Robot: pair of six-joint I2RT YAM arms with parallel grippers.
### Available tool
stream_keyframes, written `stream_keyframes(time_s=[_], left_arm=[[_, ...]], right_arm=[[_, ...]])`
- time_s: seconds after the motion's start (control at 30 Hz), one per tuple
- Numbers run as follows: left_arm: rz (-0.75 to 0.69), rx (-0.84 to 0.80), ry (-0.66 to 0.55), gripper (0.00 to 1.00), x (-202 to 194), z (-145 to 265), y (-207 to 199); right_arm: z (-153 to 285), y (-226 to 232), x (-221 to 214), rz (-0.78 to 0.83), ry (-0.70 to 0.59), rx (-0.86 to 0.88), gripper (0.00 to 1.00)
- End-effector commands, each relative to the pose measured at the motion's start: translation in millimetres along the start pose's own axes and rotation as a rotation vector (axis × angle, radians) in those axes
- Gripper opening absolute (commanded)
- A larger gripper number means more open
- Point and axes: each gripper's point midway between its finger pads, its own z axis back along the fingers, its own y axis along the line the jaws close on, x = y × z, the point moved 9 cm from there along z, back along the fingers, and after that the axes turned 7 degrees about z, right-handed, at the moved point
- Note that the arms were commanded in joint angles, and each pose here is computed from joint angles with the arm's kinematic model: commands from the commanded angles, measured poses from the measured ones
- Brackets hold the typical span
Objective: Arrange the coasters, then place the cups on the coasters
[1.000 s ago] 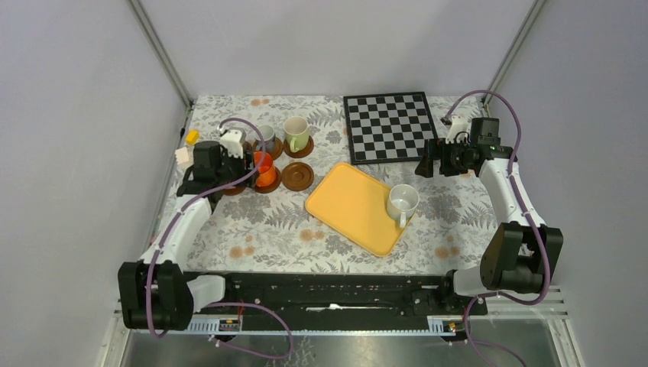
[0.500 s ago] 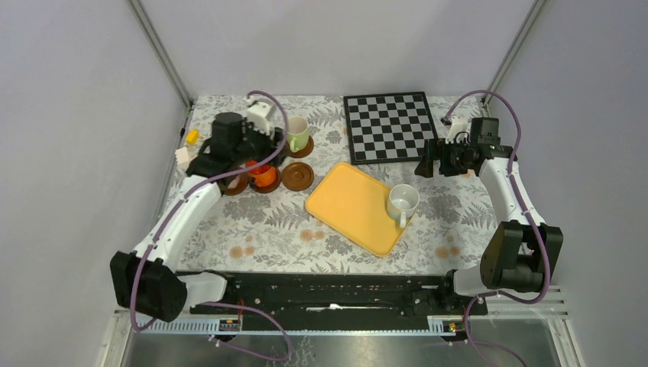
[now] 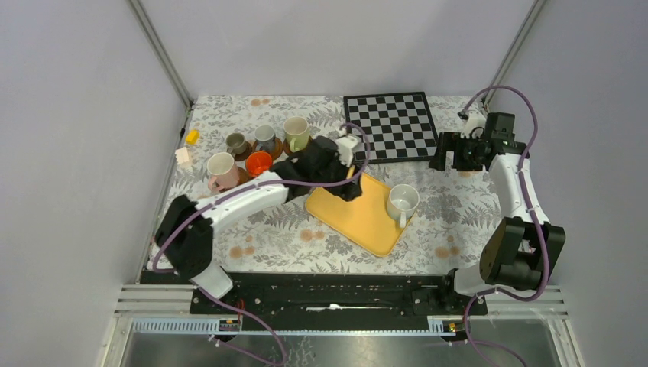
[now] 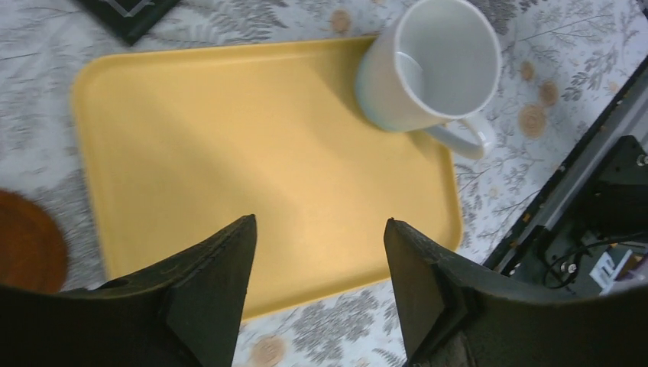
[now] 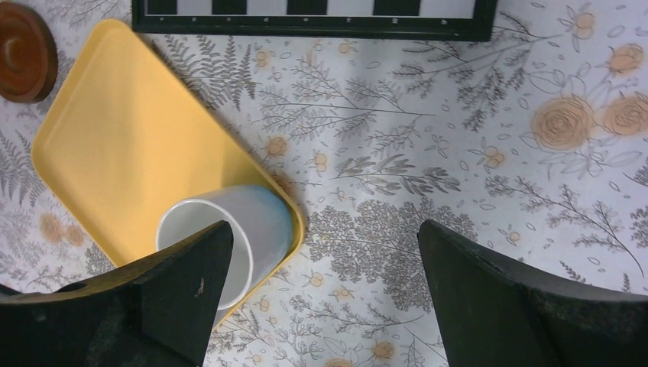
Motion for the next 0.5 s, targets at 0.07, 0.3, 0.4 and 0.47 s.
stream_keyframes(time_s=[0.07,0.3,0.4,0.47], left_arm=[[0.061,-0.148,-0.074,0.76,20.1,-29.0,-63.0],[0.056,-0.063,-0.053,0.91,-3.4,-62.7,-101.0],[0.067,0.009,-0.076,0.95,-9.9,-72.2,-106.7],[0.066,0.053,-0.090,0.95,-15.2,-79.6,-110.7]], right_arm=[[1.3,-8.6,6.7,-0.029,-0.016,-0.022,0.98],[-0.2,-7.0,3.5,-0.023,-0.013,0.007,0.98],[1.0,-5.8,3.5,-0.016,-0.020,0.014,0.98],[0.7,-5.3,3.3,-0.018,-0.021,0.019,0.98]])
